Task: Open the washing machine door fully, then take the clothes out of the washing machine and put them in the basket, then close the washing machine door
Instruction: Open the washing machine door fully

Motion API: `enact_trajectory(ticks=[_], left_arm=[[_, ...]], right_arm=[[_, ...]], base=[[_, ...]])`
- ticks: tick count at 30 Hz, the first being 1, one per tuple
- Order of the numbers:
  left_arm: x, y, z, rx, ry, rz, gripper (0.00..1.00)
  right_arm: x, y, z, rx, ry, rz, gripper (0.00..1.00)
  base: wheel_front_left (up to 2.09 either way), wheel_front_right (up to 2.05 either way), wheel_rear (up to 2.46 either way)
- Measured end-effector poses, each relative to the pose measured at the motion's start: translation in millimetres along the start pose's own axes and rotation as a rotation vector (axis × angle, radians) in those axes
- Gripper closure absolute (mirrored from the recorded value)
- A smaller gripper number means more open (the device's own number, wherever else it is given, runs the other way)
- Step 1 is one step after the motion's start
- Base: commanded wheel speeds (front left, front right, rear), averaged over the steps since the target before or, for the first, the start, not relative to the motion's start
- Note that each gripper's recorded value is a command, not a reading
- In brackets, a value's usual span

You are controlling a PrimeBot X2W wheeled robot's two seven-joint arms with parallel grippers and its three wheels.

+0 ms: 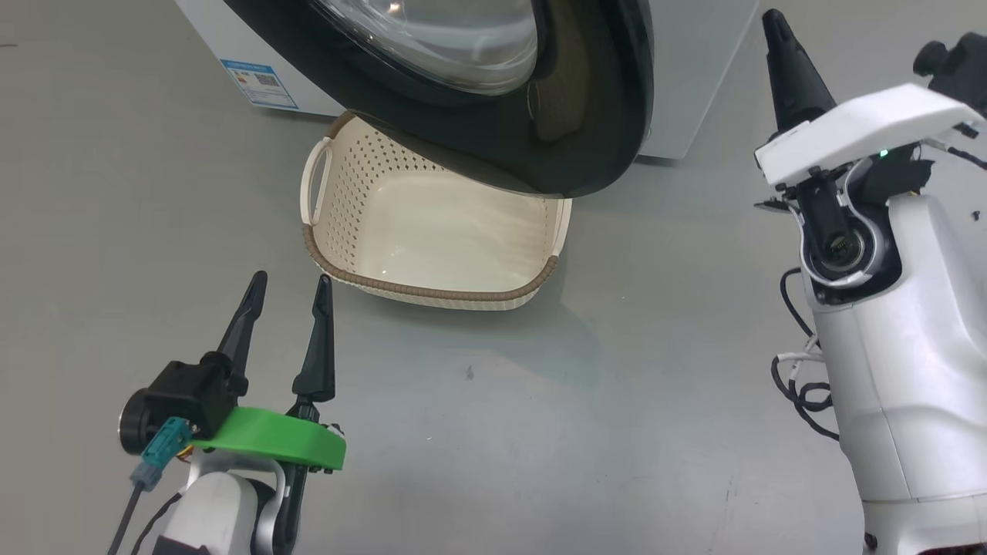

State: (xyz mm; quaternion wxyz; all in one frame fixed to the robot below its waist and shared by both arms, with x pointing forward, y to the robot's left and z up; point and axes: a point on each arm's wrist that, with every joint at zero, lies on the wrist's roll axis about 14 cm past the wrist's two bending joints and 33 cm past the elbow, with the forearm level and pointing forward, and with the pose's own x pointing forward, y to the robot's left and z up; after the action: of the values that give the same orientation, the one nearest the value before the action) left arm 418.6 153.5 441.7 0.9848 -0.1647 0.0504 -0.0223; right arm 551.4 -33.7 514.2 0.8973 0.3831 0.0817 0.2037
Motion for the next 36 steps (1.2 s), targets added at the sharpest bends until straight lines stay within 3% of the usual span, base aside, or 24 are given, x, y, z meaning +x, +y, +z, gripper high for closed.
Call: enact_trajectory(ticks=[6,26,36], left_arm=[[0,7,-2,0.001,0.007,0.019,0.0],[1,6,-1,-0.001,0.004,0.015,0.0],[2,7,-1,0.001,0.003,0.018,0.0]], right_arm=[[18,12,-10,0.179,0.124,0.046,1.0],[24,36,-26,0.689,0.386,0.097,1.0],[28,45,-35,0.718,0.455,0.097,1.0]], base=[[0.0,0.0,0.0],[0.0,0.0,0.0],[0.0,0.0,0.0]])
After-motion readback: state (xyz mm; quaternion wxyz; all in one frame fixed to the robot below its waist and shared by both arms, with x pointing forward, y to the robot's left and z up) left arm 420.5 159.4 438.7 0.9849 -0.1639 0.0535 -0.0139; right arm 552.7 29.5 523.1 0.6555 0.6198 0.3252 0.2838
